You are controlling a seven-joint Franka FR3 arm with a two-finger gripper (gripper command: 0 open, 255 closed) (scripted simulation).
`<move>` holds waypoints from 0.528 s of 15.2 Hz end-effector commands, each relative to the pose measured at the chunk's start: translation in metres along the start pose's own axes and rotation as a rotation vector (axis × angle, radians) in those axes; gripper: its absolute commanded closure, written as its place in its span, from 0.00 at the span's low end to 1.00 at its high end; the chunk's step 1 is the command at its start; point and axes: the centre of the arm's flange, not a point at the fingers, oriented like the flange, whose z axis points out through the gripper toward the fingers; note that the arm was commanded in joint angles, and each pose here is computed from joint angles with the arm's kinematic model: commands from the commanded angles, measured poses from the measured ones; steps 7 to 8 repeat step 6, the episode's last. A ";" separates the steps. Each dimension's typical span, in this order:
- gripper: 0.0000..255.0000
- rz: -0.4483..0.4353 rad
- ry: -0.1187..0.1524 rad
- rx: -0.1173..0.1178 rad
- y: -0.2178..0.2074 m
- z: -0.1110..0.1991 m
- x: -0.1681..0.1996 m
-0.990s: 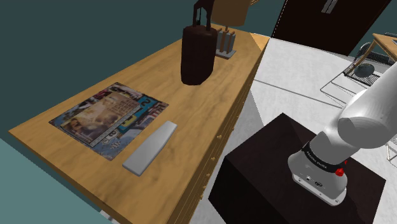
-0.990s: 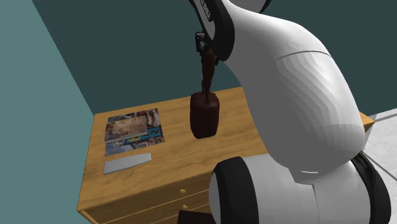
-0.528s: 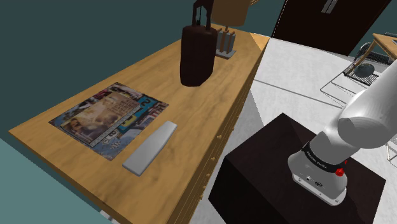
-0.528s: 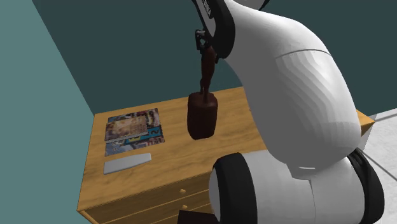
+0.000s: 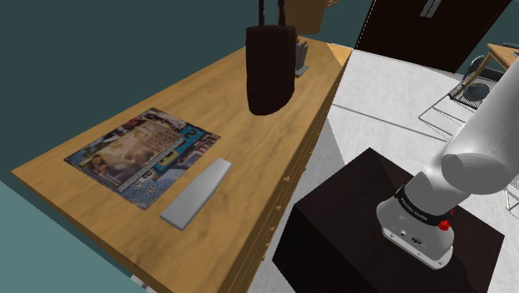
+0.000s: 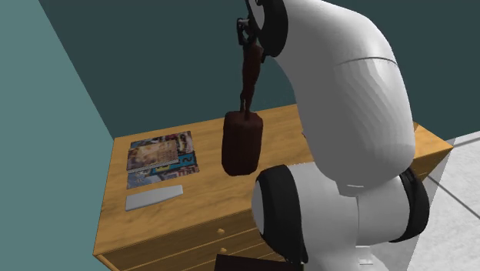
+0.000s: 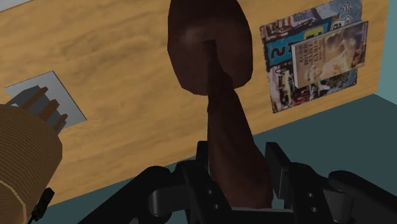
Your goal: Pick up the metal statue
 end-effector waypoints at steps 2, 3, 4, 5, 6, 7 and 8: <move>1.00 -0.001 0.005 0.001 -0.005 -0.018 0.002; 1.00 -0.001 0.005 0.001 -0.006 -0.023 0.003; 1.00 -0.001 0.005 0.001 -0.007 -0.028 0.005; 1.00 -0.001 0.005 0.001 -0.007 -0.029 0.005; 1.00 -0.001 0.005 0.001 -0.007 -0.029 0.005; 1.00 -0.001 0.005 0.001 -0.007 -0.029 0.005; 1.00 -0.001 0.005 0.001 -0.007 -0.029 0.005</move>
